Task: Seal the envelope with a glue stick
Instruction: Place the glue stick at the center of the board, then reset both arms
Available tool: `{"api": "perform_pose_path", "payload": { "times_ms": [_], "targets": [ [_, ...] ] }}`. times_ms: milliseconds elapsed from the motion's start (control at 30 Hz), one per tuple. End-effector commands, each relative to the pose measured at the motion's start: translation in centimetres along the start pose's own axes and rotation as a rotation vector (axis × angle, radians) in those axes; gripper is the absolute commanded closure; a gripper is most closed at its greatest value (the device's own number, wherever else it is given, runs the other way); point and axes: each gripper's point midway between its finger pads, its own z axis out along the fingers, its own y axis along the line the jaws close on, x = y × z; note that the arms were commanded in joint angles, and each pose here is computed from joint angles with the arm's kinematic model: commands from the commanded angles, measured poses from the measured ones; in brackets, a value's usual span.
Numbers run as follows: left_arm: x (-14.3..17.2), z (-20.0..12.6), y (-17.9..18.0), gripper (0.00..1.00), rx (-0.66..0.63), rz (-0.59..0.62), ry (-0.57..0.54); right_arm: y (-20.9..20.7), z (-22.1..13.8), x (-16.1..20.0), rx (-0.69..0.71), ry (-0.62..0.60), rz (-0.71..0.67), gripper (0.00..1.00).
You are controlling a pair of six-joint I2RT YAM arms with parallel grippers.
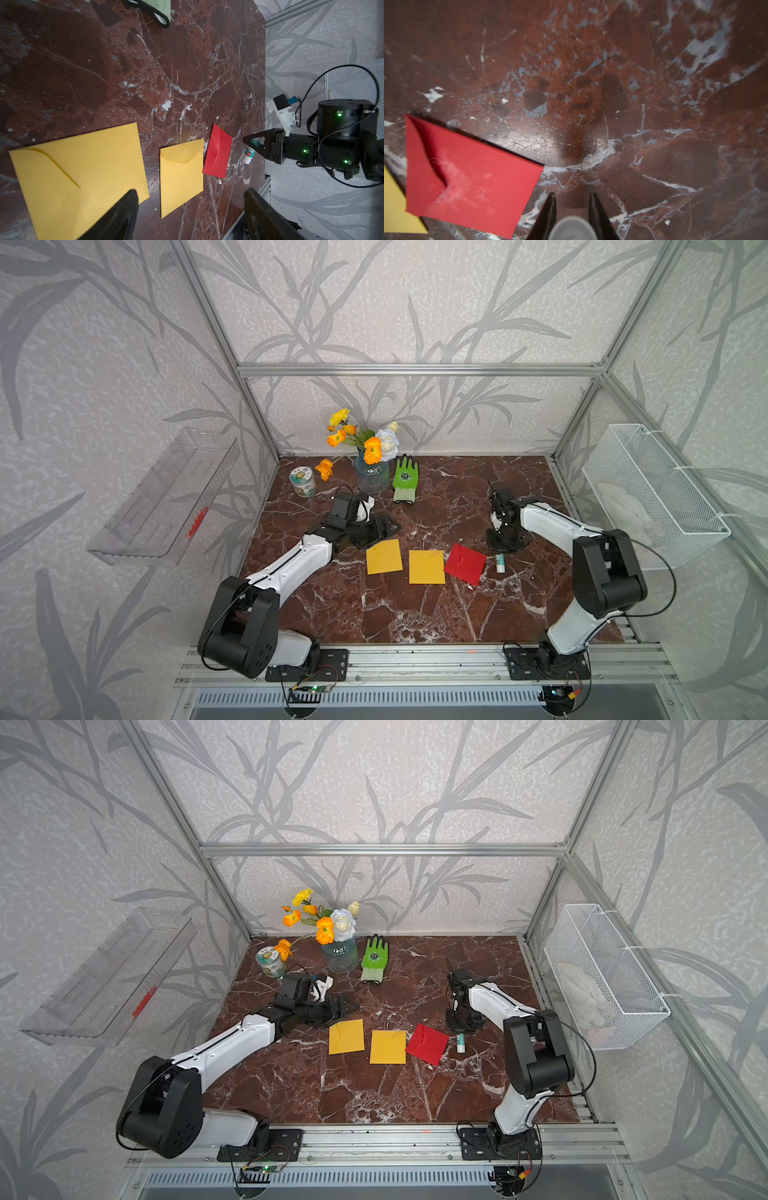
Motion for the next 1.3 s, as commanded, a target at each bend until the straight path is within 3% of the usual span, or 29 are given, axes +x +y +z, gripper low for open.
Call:
{"api": "perform_pose_path", "payload": {
  "times_ms": [0, 133, 167, 267, 733, 967, 1200, 1267],
  "targets": [
    [-0.1, -0.2, 0.8, 0.2, -0.03, 0.01, -0.008, -0.8, 1.1, 0.5, 0.05, 0.045, -0.001, 1.0],
    [0.0, -0.2, 1.4, 0.2, -0.049, 0.001, -0.005, -0.9, 1.8, 0.8, 0.053, 0.063, 0.007, 0.8],
    [0.1, -0.2, 1.6, 0.2, -0.052, -0.001, -0.001, -1.0, 1.8, 0.9, 0.058, 0.065, 0.009, 0.71],
    [0.1, -0.3, 1.7, 0.2, -0.058, 0.0, -0.002, -1.1, 1.7, 1.0, 0.065, 0.056, 0.014, 0.61],
    [-0.5, -1.0, 1.9, 0.19, -0.1, 0.028, -0.001, -1.2, -0.6, 0.4, 0.058, -0.006, 0.014, 0.52],
    [-2.2, -2.9, 3.0, 0.18, -0.244, 0.11, -0.054, -1.3, -6.7, -1.8, 0.031, -0.245, 0.0, 0.31],
    [-6.5, -7.6, 6.5, 0.01, -0.546, 0.155, -0.297, -3.3, -12.7, -4.3, 0.06, -0.772, 0.013, 0.14],
    [-7.9, -9.5, 7.4, 0.0, -0.632, 0.182, -0.395, -4.3, -14.0, -4.6, 0.096, -0.937, 0.037, 0.11]
  ]
}}
